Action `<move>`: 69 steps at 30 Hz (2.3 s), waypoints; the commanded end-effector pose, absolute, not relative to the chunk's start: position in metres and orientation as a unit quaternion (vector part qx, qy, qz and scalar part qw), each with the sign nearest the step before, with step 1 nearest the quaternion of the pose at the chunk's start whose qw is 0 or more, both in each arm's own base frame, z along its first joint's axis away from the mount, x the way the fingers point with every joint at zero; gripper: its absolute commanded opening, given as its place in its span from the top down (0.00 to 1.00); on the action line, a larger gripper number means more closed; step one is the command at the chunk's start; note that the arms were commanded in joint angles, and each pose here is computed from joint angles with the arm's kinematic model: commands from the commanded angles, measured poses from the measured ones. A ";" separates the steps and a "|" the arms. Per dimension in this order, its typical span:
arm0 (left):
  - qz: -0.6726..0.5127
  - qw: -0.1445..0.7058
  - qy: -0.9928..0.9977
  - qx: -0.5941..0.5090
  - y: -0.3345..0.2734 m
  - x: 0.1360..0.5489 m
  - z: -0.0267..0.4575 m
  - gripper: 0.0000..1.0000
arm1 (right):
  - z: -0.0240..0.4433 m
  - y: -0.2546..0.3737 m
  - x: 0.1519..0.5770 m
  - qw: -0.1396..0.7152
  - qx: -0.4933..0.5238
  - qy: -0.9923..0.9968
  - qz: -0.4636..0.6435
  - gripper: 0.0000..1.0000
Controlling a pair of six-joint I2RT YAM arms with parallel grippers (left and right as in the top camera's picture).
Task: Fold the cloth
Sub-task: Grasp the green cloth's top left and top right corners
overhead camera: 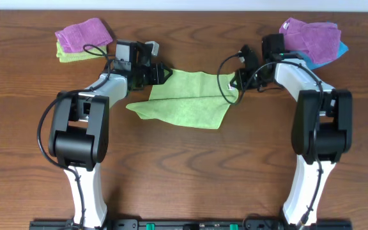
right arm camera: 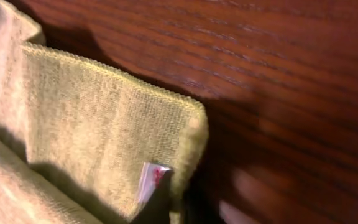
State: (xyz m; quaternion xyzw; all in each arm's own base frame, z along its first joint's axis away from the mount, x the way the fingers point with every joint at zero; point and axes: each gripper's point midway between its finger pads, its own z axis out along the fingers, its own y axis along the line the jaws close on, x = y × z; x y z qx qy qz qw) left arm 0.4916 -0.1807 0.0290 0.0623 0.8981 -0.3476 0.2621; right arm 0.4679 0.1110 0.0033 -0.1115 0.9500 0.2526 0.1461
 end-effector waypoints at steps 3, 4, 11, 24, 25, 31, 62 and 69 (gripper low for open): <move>-0.348 0.258 0.899 0.061 -0.180 0.495 0.022 0.77 | -0.008 0.114 0.464 0.134 -0.103 0.952 0.257 0.98; -0.348 0.258 0.899 0.060 -0.180 0.495 0.022 0.76 | -0.008 0.114 0.464 0.133 -0.103 0.952 0.257 0.99; -0.302 0.276 0.912 0.035 -0.156 0.507 0.015 0.24 | -0.009 0.114 0.462 0.128 -0.102 0.952 0.257 0.99; -0.268 0.317 0.908 0.057 -0.148 0.521 0.015 0.16 | -0.011 0.114 0.455 0.114 -0.099 0.954 0.258 0.99; -0.271 0.312 0.909 0.058 -0.150 0.520 0.012 0.16 | -0.011 0.114 0.455 0.113 -0.100 0.954 0.258 0.98; -0.279 0.299 0.911 0.059 -0.152 0.515 0.004 0.17 | -0.011 0.114 0.453 0.110 -0.101 0.955 0.257 0.99; -0.310 0.253 0.914 0.065 -0.163 0.498 -0.027 0.89 | -0.009 0.117 0.452 0.110 -0.103 0.951 0.268 0.99; -0.369 0.268 0.886 0.079 -0.181 0.512 0.005 0.94 | -0.009 0.117 0.454 0.113 -0.104 0.951 0.268 0.99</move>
